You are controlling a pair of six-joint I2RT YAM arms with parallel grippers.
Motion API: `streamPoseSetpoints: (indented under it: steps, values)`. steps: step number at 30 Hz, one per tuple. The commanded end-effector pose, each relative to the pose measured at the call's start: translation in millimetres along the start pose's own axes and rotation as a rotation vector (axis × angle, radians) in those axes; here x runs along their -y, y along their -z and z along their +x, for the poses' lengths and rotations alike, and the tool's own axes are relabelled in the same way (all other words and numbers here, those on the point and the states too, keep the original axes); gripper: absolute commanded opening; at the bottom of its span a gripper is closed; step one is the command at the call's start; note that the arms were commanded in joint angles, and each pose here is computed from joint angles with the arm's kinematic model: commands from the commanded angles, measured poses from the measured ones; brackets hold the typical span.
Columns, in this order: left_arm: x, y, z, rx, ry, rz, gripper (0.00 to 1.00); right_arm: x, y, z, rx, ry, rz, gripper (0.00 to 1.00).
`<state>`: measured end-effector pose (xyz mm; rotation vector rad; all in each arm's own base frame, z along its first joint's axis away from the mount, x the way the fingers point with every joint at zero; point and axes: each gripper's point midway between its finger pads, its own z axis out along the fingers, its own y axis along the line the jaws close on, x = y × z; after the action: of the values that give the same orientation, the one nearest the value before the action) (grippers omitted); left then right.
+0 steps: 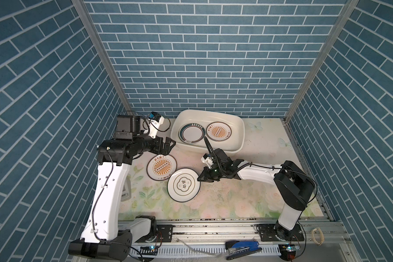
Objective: Place the plates into the plastic bin on the countertop
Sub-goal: 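Lift the cloud-emblem plate with the right gripper while the left gripper approaches, then close the left gripper on the plate rim while the right gripper holds it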
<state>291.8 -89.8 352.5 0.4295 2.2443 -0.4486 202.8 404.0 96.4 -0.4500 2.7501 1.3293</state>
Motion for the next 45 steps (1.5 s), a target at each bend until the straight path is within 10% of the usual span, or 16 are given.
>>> streamPoseSetpoints:
  steps: [1,26,45]
  values:
    - [-8,-4,-6,0.003,0.043,-0.029,0.97,-24,24,-4,0.014,0.064,-0.053,0.00]
    - [18,-96,19,-0.196,0.329,0.368,0.83,-41,168,-75,0.287,0.053,-0.104,0.00]
    - [51,-148,29,-0.352,0.263,0.459,0.64,-42,204,-111,0.358,0.044,-0.152,0.00]
